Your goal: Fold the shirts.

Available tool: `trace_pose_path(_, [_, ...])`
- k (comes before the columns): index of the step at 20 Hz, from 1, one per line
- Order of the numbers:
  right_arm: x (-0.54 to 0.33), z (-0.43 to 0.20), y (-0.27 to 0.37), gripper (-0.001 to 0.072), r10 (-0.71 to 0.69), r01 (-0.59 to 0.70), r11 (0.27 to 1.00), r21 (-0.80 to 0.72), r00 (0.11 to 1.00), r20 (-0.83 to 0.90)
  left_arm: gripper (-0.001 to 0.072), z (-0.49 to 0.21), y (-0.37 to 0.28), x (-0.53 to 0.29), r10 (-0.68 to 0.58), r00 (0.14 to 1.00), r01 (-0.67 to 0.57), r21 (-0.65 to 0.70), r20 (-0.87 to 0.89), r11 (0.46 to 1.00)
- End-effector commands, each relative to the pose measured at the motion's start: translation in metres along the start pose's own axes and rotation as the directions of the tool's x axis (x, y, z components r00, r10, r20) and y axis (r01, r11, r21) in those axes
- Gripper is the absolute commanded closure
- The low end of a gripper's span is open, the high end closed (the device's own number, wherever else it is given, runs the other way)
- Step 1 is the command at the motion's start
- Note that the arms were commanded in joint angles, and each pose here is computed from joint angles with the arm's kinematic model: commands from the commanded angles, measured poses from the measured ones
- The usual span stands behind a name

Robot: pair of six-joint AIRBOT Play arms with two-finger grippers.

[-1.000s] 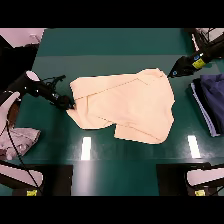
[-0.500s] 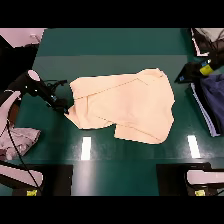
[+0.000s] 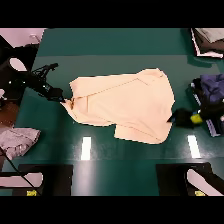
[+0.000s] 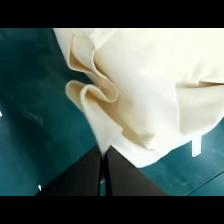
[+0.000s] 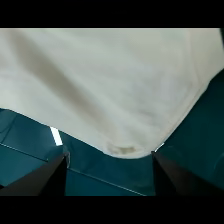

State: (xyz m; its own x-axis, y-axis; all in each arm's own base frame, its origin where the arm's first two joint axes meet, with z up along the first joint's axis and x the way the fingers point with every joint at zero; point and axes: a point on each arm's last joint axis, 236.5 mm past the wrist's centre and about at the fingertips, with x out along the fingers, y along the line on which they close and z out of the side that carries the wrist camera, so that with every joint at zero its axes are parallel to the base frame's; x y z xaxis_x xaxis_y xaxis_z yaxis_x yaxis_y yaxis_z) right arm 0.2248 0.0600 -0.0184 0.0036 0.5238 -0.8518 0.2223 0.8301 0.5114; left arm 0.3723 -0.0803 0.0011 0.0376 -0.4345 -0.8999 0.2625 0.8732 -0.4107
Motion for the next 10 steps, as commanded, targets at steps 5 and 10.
trace_pose_path(5, [0.046,-0.047,-0.007,0.0261,-0.032,0.016,0.991,0.136,0.993,0.116,0.0683,0.006,-0.003,-0.009,0.010,0.999,-0.009,-0.032,0.041,0.999])
trace_pose_path(10, [0.069,-0.068,-0.004,0.0274,-0.038,0.022,0.989,0.149,0.994,0.105,0.0683,0.006,-0.004,-0.009,0.006,0.999,-0.005,-0.033,0.042,0.999])
